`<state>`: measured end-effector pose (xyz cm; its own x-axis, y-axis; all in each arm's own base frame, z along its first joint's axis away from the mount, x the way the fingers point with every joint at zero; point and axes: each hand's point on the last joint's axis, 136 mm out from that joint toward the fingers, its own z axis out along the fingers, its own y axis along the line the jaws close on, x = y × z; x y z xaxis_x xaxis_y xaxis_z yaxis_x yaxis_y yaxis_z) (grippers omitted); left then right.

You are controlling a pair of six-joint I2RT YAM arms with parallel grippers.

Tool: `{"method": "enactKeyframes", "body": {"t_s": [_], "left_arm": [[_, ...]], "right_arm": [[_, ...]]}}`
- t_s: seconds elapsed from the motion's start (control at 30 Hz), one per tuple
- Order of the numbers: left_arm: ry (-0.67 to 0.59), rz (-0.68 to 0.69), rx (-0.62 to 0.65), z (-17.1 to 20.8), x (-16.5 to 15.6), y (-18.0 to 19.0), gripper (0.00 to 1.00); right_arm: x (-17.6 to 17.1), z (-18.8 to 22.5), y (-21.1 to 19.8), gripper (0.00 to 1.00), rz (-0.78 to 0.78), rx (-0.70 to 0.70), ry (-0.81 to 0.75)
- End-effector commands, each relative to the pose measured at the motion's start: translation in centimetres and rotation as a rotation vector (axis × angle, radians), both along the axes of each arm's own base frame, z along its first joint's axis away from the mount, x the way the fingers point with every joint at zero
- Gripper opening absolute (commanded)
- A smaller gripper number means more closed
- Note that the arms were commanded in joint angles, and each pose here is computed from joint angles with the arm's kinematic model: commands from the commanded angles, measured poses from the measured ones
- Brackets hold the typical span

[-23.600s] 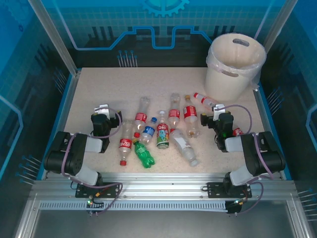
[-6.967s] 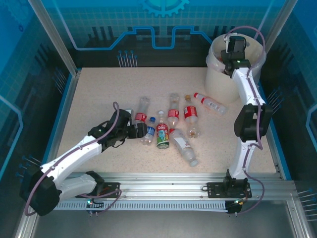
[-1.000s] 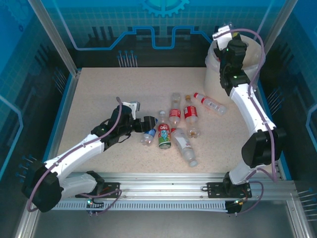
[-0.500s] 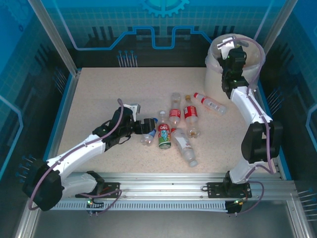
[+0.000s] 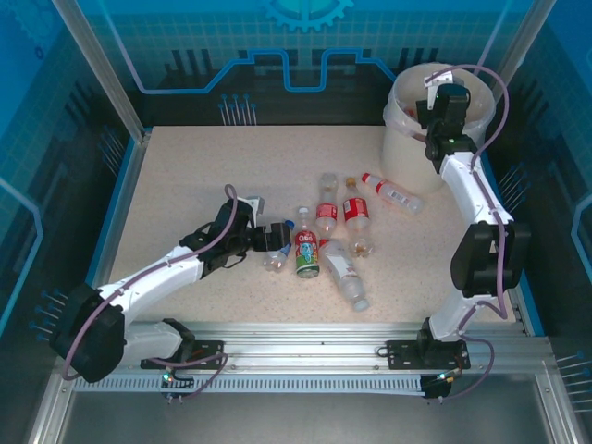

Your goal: Put the plastic bottles in the bin

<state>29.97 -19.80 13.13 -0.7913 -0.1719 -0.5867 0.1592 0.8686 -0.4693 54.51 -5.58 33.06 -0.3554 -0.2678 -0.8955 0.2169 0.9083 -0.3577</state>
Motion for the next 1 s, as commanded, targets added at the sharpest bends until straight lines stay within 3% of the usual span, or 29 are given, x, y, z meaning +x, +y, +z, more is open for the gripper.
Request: {"method": "enactKeyframes", "body": {"t_s": [0.0,0.43,0.77,0.97], "left_arm": [[0.014,0.012,0.026,-1.0,0.1,0.5,0.98],[0.096,0.024,0.194,-3.3,-0.2,2.4,0.99],[0.147,0.004,0.300,-5.4,0.7,2.7,0.98],[0.187,-0.030,0.303,-6.4,1.2,1.8,0.94]], "right_arm": [[0.0,-0.2,-0.2,0.72,-0.001,0.043,0.031],[-2.2,4.5,0.8,0.95,0.023,0.039,-0.016],[-7.0,8.3,3.5,0.99,0.073,0.071,-0.073],[-10.7,7.9,5.9,0.99,0.163,0.224,-0.033]]}}
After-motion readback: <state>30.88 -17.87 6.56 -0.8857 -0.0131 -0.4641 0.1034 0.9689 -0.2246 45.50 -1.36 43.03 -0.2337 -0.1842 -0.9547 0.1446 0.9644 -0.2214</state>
